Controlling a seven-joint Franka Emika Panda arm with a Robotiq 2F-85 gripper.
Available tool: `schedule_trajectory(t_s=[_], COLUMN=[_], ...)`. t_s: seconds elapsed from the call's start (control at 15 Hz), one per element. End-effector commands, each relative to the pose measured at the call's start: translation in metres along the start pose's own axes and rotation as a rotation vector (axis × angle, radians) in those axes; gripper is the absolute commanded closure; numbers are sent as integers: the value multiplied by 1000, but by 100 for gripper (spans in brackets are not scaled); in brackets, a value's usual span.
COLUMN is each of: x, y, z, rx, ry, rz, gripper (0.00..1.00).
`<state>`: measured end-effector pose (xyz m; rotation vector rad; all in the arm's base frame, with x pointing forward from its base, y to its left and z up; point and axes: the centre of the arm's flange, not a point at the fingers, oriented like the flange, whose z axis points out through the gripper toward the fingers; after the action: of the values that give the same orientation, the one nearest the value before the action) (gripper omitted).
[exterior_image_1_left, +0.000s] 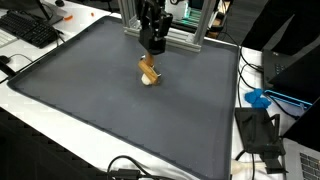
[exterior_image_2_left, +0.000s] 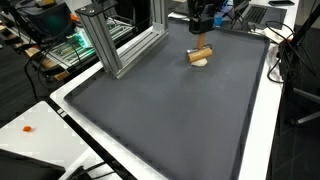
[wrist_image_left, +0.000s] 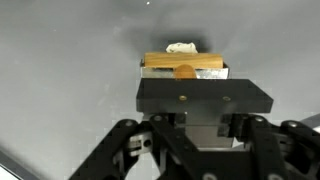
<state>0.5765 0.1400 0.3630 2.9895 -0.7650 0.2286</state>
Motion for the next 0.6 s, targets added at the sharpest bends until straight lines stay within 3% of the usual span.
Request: schedule_trajectory(t_s=[0.0, 0.33, 0.53], x=[-3, -1, -2], y=[5, 5, 3], z=[18, 23, 25], rx=[-13, -24, -31], ry=[54, 100, 82], rz=[48, 110, 135], gripper=[66, 66, 66])
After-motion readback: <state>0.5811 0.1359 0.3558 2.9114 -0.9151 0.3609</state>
